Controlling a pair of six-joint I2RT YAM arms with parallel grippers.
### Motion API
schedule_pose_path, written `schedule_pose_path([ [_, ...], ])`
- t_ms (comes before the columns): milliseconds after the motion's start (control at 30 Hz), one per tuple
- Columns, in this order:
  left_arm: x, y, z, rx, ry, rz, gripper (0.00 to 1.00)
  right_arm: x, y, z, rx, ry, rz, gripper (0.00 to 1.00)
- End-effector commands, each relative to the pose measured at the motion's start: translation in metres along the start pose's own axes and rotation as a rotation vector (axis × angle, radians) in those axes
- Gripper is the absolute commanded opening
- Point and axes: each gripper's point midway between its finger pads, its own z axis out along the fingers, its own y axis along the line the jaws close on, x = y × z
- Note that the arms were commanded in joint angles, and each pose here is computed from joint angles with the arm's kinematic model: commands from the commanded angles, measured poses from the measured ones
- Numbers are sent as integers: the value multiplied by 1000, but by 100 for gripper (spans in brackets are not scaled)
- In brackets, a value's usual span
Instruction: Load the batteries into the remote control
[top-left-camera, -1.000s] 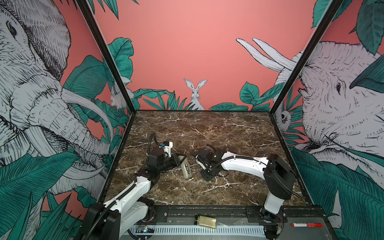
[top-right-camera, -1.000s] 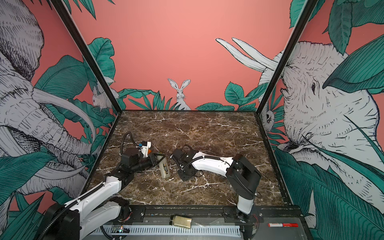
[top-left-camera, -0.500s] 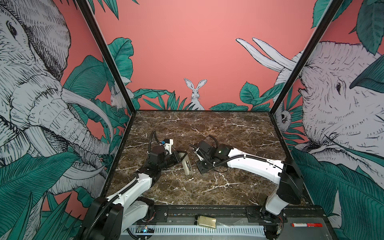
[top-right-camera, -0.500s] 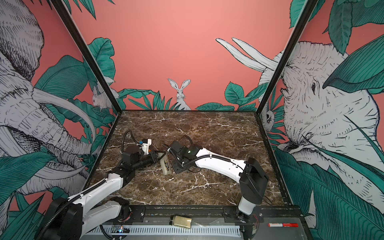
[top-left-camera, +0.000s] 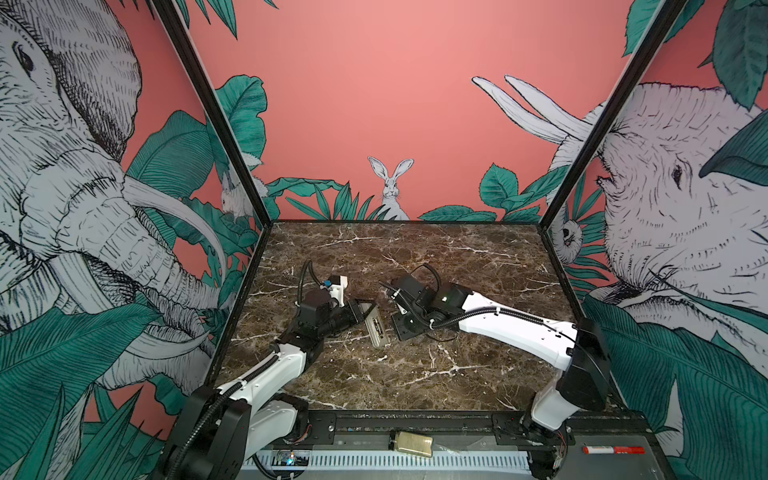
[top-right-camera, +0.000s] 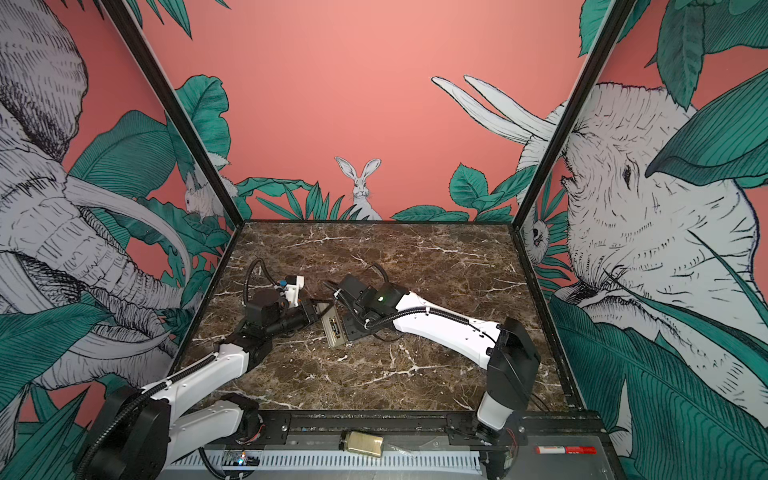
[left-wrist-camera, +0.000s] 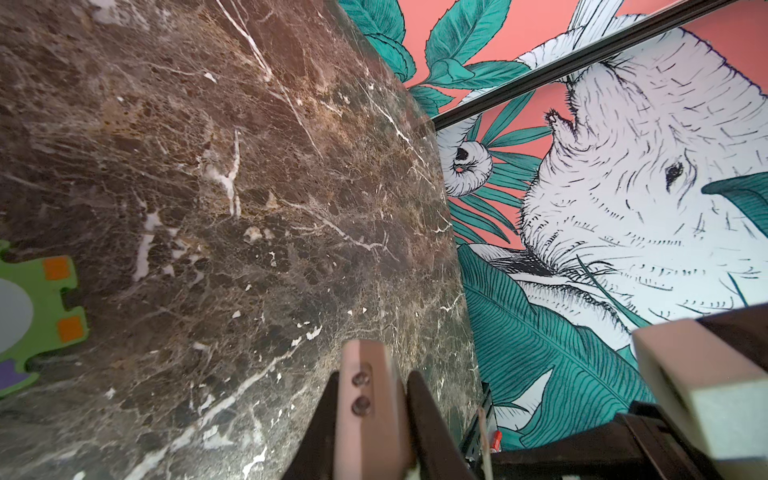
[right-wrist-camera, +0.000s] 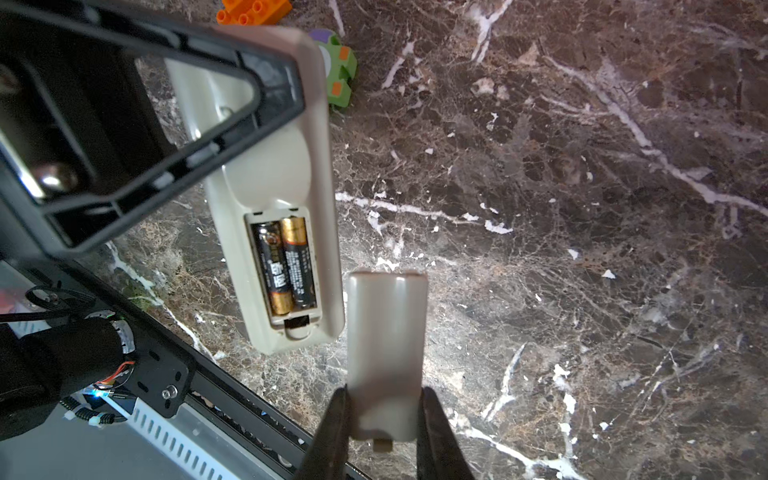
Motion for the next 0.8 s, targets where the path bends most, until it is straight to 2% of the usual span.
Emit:
schedule_pose_path([
  [0,-14,-23,-1,80,-34,31,0,-7,9,-12,-28,-19,21,6],
  [433,-15,-28,0,99,-25,36,0,-18,36,-8,-103,11,-1,5],
  [767,-17,-29,1,102,-27,34,0,-9,42,11,-99,114,0,4],
])
